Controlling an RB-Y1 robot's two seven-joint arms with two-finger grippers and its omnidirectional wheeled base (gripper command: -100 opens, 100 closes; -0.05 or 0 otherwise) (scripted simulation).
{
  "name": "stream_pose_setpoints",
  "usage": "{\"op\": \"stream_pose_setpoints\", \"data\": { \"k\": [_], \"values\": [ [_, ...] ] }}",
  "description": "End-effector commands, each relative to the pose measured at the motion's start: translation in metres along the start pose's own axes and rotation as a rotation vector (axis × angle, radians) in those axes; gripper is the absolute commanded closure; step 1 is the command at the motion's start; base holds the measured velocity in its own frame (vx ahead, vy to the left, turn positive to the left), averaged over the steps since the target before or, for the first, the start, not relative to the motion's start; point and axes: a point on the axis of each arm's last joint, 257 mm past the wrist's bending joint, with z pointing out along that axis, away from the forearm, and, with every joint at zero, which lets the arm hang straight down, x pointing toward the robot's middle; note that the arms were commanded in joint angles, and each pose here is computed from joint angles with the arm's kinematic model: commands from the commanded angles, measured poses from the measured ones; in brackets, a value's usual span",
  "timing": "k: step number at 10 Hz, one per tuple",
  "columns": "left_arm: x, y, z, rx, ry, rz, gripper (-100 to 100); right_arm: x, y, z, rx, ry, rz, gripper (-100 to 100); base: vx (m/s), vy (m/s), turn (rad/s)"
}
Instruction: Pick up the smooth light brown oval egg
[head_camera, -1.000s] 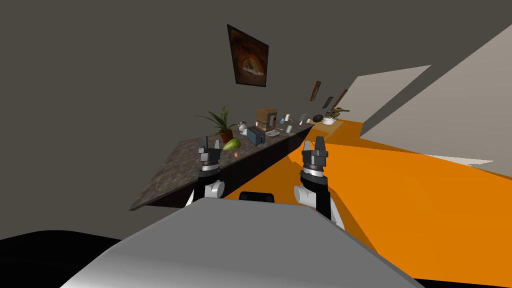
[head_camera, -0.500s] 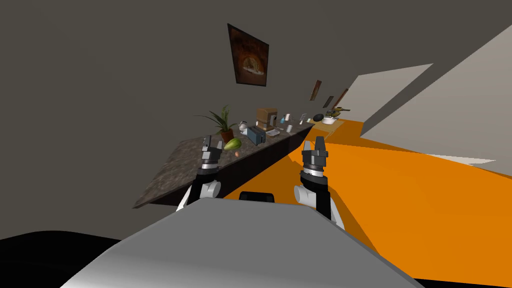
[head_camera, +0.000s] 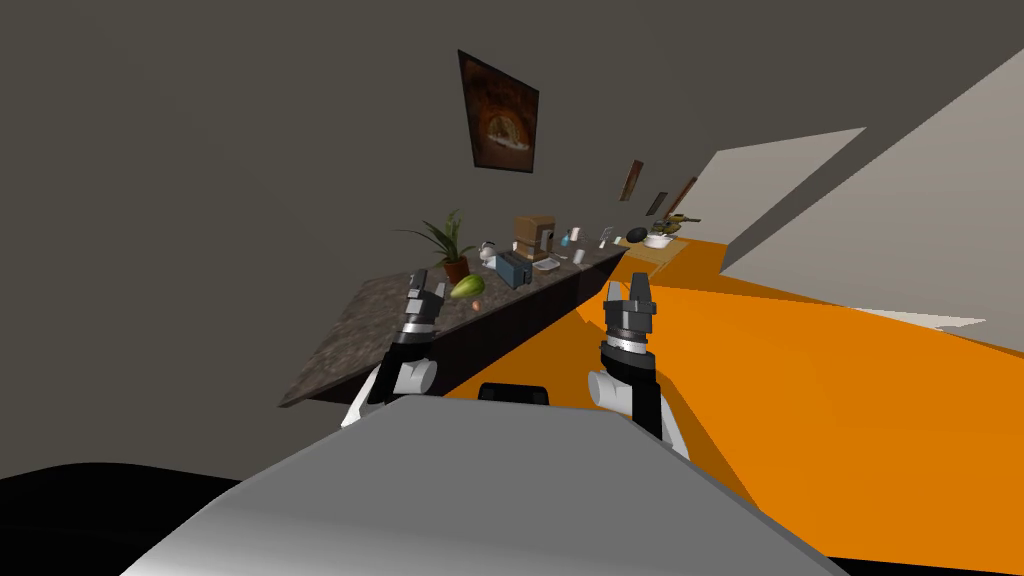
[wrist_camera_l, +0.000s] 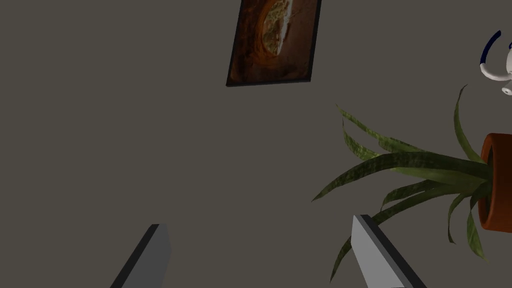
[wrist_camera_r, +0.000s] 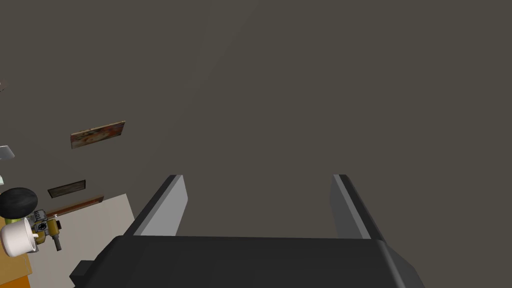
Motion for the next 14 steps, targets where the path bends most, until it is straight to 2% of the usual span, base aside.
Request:
{"op": "stream_pose_setpoints", "data": {
  "k": [1,8,14],
  "values": [
    [-0.001,0.007,0.0,-0.027,0.0,0.006,-100,0.0,0.0,0.0,0.0,0.0,0.0,0,-0.04,0.014,0.0],
    [-0.019,0.03,0.009,-0.155,-0.025,0.041,-100,0.0,0.0,0.0,0.0,0.0,0.0,0,-0.048,0.012,0.003],
    [-0.031,0.055,0.009,-0.274,-0.052,0.049,-100,0.0,0.0,0.0,0.0,0.0,0.0,0,-0.04,0.008,0.0]
  ]
}}
